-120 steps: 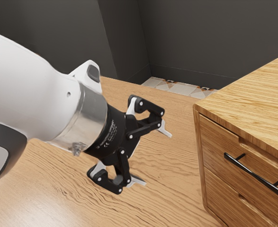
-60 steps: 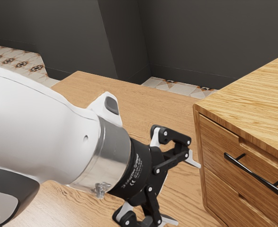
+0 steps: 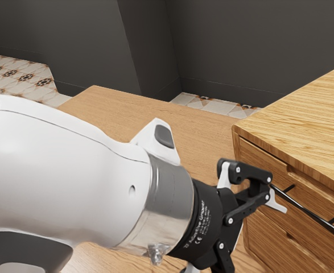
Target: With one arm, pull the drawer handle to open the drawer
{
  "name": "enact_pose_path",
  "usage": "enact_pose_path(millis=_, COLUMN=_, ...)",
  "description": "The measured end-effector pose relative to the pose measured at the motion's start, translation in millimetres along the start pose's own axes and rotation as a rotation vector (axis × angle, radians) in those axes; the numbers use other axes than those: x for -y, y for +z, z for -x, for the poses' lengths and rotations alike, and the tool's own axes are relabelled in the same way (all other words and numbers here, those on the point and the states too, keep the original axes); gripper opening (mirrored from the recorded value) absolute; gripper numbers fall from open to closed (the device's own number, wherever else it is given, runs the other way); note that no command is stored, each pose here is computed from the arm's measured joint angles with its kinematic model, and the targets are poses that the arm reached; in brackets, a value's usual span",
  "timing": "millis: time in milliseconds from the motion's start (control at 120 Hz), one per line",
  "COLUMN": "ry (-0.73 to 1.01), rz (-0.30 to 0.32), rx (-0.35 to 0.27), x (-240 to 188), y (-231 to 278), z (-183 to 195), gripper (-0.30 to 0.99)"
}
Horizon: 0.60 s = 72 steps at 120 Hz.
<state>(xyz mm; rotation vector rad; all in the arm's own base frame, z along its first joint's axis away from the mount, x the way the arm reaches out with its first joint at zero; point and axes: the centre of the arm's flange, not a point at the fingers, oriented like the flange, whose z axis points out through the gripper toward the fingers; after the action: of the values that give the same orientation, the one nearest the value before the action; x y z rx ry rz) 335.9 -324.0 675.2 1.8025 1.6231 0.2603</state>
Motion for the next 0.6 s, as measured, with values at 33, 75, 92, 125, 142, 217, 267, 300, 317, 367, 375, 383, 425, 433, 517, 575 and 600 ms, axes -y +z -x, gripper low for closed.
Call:
enact_pose_path(millis=33, ry=0.001, rz=0.001, rx=-0.003, x=0, y=-1, z=-1, gripper=0.69)
enact_pose_path(millis=75, ry=-0.002, rz=0.001, rx=-0.011, x=0, y=-2, z=-4, gripper=0.69)
enact_pose_path(millis=92, ry=-0.003, rz=0.001, rx=-0.016, x=-1, y=-3, z=-6, gripper=0.69)
enact_pose_path(millis=125, ry=-0.01, rz=0.001, rx=-0.03, x=-4, y=-3, z=-13, gripper=0.69)
enact_pose_path(millis=142, ry=-0.011, rz=0.002, rx=-0.036, x=-6, y=-3, z=-16, gripper=0.69)
enact_pose_path(millis=217, ry=0.006, rz=0.008, rx=-0.065, x=-11, y=-2, z=-26, gripper=0.69)
enact_pose_path(millis=267, ry=0.029, rz=0.013, rx=-0.082, x=-13, y=-1, z=-30, gripper=0.68)
enact_pose_path(millis=300, ry=0.045, rz=0.013, rx=-0.09, x=-14, y=-1, z=-32, gripper=0.68)
enact_pose_path(millis=317, ry=0.053, rz=0.013, rx=-0.094, x=-14, y=0, z=-32, gripper=0.68)
enact_pose_path(millis=367, ry=0.081, rz=0.01, rx=-0.103, x=-13, y=1, z=-33, gripper=0.68)
enact_pose_path(millis=375, ry=0.085, rz=0.01, rx=-0.104, x=-13, y=2, z=-33, gripper=0.68)
enact_pose_path(millis=383, ry=0.092, rz=0.01, rx=-0.107, x=-13, y=2, z=-33, gripper=0.68)
enact_pose_path(millis=425, ry=0.131, rz=0.013, rx=-0.12, x=-13, y=3, z=-33, gripper=0.68)
enact_pose_path(millis=433, ry=0.139, rz=0.014, rx=-0.123, x=-13, y=3, z=-33, gripper=0.68)
enact_pose_path(millis=517, ry=0.218, rz=0.018, rx=-0.141, x=-12, y=4, z=-34, gripper=0.68)
enact_pose_path(millis=575, ry=0.269, rz=0.014, rx=-0.151, x=-11, y=7, z=-36, gripper=0.68)
enact_pose_path(millis=600, ry=0.289, rz=0.015, rx=-0.152, x=-11, y=8, z=-36, gripper=0.68)
